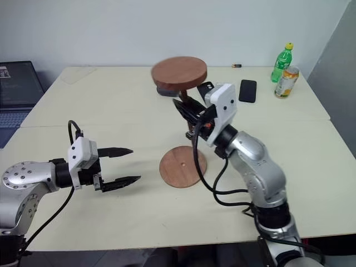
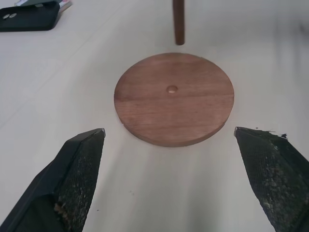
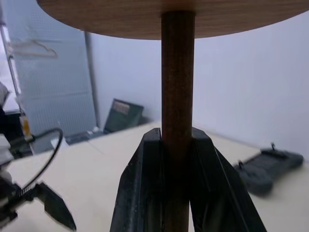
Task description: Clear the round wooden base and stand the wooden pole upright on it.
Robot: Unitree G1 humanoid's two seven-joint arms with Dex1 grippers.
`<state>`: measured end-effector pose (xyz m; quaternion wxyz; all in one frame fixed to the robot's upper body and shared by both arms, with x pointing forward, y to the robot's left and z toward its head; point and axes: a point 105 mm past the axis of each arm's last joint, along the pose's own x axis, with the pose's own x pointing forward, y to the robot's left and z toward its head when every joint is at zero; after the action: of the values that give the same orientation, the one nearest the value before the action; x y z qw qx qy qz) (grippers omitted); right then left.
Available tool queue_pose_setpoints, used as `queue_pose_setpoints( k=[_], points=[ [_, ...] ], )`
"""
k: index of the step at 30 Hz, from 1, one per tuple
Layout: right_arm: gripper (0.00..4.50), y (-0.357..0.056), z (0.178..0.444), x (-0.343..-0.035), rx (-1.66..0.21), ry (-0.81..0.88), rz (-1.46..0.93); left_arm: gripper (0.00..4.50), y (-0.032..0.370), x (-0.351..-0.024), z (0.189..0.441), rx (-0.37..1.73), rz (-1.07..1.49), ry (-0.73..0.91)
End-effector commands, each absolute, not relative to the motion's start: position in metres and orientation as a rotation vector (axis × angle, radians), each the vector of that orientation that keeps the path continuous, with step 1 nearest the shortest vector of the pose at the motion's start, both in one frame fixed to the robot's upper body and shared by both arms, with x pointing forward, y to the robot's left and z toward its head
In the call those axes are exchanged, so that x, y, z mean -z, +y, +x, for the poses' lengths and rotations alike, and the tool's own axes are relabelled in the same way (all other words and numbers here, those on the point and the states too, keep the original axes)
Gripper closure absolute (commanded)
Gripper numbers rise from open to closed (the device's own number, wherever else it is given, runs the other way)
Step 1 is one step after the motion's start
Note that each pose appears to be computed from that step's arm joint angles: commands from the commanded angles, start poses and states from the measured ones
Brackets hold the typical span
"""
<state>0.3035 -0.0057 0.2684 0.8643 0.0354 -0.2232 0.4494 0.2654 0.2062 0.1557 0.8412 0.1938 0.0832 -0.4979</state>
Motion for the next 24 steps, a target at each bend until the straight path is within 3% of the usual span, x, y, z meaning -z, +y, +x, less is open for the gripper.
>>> queue_pose_setpoints(
  k=[1,24],
  points=[
    [4.24,0.01,0.291,-0.283,-1.019,-0.608,0.083,0.0,0.203,-0.163,0.259,1.08,0.397,0.153],
    [4.24,0.009,0.299,-0.239,-1.036,-0.536,0.055,0.0,0.184,-0.161,0.255,1.175,0.397,0.136]
  ],
)
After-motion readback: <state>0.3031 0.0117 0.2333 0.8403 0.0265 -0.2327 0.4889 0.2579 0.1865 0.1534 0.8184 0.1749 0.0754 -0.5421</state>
